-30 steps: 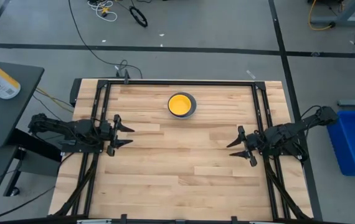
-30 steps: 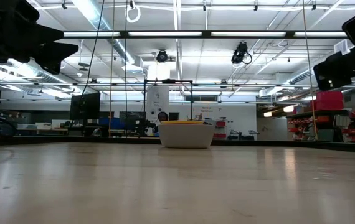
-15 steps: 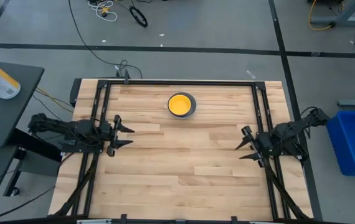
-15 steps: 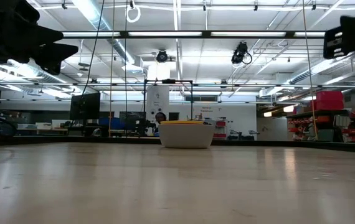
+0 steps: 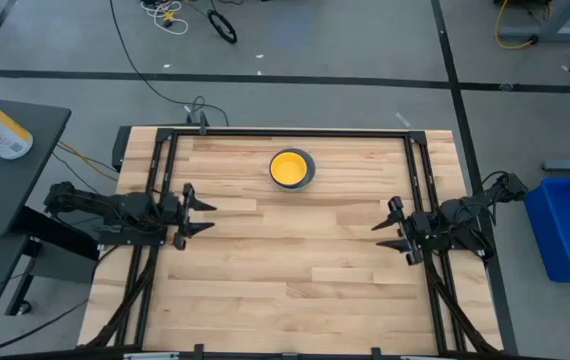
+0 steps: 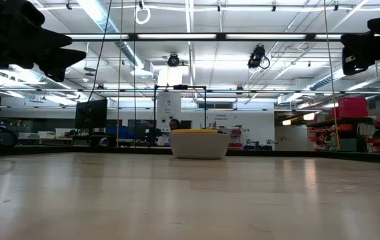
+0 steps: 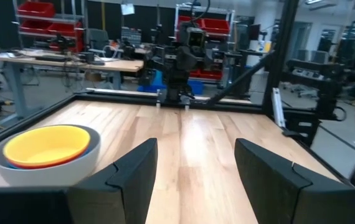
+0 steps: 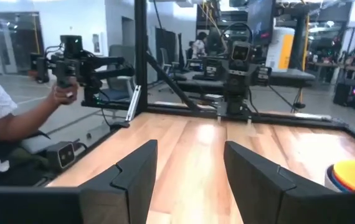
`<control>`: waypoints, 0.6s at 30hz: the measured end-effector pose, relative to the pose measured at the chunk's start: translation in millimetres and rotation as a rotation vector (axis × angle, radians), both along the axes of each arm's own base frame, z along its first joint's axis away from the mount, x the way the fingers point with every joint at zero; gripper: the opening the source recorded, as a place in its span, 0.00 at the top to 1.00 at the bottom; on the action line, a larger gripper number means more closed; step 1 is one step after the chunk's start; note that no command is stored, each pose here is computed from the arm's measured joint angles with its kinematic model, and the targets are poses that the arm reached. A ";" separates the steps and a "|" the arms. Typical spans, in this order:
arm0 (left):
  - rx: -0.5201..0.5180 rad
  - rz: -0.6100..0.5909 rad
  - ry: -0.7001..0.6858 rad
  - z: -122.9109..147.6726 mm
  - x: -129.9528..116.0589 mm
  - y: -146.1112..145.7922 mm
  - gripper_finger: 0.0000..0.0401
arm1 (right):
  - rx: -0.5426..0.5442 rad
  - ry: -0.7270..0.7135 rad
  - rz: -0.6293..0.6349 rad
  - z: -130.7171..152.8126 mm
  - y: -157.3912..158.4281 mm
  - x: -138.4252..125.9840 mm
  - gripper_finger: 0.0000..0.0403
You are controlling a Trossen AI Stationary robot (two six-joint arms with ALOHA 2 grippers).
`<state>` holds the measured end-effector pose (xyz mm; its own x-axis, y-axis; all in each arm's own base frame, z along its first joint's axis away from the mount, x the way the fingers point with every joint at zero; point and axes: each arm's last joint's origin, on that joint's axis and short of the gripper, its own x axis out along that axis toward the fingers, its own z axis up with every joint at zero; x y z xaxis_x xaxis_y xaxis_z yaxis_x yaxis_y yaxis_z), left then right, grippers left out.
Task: Nest bowls inside each other
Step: Return to Home Position
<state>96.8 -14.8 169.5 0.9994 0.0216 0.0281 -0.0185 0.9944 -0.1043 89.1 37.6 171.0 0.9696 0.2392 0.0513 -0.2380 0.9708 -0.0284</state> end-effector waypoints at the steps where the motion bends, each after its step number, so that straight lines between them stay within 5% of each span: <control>1: 0.000 0.008 0.000 -0.1 0.0 0.2 0.45 | 0.014 0.004 -0.003 -0.1 -0.1 0.0 0.51; 10: -0.002 0.044 -0.005 0.4 -0.1 1.3 0.45 | -0.027 -0.007 -0.065 0.2 -2.8 0.9 0.51; 18: -0.011 0.044 -0.005 0.4 -0.1 1.3 0.45 | -0.068 -0.015 -0.311 1.1 -19.1 5.0 0.52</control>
